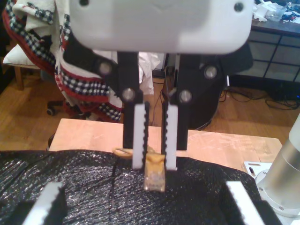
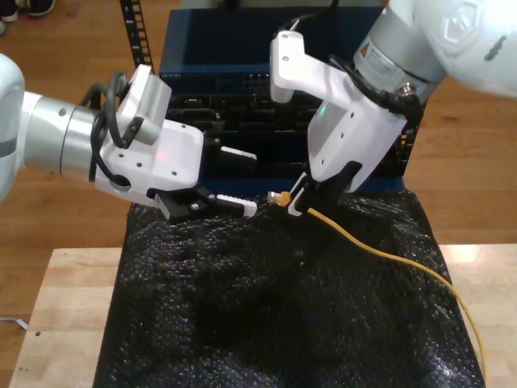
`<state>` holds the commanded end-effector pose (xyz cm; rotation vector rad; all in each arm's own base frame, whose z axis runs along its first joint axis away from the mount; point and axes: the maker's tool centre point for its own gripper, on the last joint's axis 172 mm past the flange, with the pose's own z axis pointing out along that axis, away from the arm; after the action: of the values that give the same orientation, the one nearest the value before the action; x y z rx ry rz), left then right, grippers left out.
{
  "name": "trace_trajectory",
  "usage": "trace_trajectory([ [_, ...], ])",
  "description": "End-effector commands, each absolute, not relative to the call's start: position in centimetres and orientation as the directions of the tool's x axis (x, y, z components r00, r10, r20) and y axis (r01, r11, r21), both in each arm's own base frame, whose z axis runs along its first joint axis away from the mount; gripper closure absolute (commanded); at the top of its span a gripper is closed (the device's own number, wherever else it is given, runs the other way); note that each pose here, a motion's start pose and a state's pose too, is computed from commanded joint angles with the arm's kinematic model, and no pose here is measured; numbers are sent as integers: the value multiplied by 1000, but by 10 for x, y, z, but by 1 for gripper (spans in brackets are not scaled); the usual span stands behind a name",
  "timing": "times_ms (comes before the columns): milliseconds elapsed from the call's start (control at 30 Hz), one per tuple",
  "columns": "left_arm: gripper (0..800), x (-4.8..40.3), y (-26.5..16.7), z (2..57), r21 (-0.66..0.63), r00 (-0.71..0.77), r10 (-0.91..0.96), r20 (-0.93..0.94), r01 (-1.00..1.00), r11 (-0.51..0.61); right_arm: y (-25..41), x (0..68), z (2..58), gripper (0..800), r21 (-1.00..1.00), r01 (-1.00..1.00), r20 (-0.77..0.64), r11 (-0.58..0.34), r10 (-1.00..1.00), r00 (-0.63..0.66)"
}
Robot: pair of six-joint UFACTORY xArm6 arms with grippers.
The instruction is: Grab the cable and plug it in
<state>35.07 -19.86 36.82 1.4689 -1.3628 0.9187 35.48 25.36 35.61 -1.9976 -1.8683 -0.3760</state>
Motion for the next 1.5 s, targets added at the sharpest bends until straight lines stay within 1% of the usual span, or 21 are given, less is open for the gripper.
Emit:
trace_trajectory([
  [167,83,350,-200,369,105,91,-318,944,-994,28,258,351,358,789,-105,994,456,-41,886,85],
  [367,83,346,-205,369,72,50,-318,947,-996,56,258,349,360,789,-110,993,456,-35,886,82],
  [533,106,346,-204,369,47,25,-318,948,-997,63,258,349,360,789,-110,993,456,-35,886,82],
  [667,143,346,-205,368,39,15,-316,948,-997,69,258,349,360,788,-110,993,456,-35,886,82],
  [767,203,342,-205,362,39,14,-313,950,-997,74,259,349,360,788,-110,993,456,-34,886,81],
  [867,221,342,-205,361,39,14,-313,950,-996,75,259,349,359,788,-113,993,455,-33,887,81],
  [933,269,342,-205,361,39,14,-313,950,-996,75,259,349,359,788,-114,993,455,-34,887,83],
  [1033,284,342,-205,361,41,15,-312,950,-996,75,259,349,359,788,-114,993,455,-34,887,83],
  [1100,339,341,-205,361,41,15,-313,950,-996,74,259,348,357,787,-116,993,454,-33,887,82],
  [1233,360,342,-206,361,40,15,-311,950,-996,74,259,349,356,786,-118,992,452,-34,888,84],
  [1500,368,341,-205,362,40,15,-310,951,-996,75,259,349,352,784,-126,991,447,-35,890,88],
])
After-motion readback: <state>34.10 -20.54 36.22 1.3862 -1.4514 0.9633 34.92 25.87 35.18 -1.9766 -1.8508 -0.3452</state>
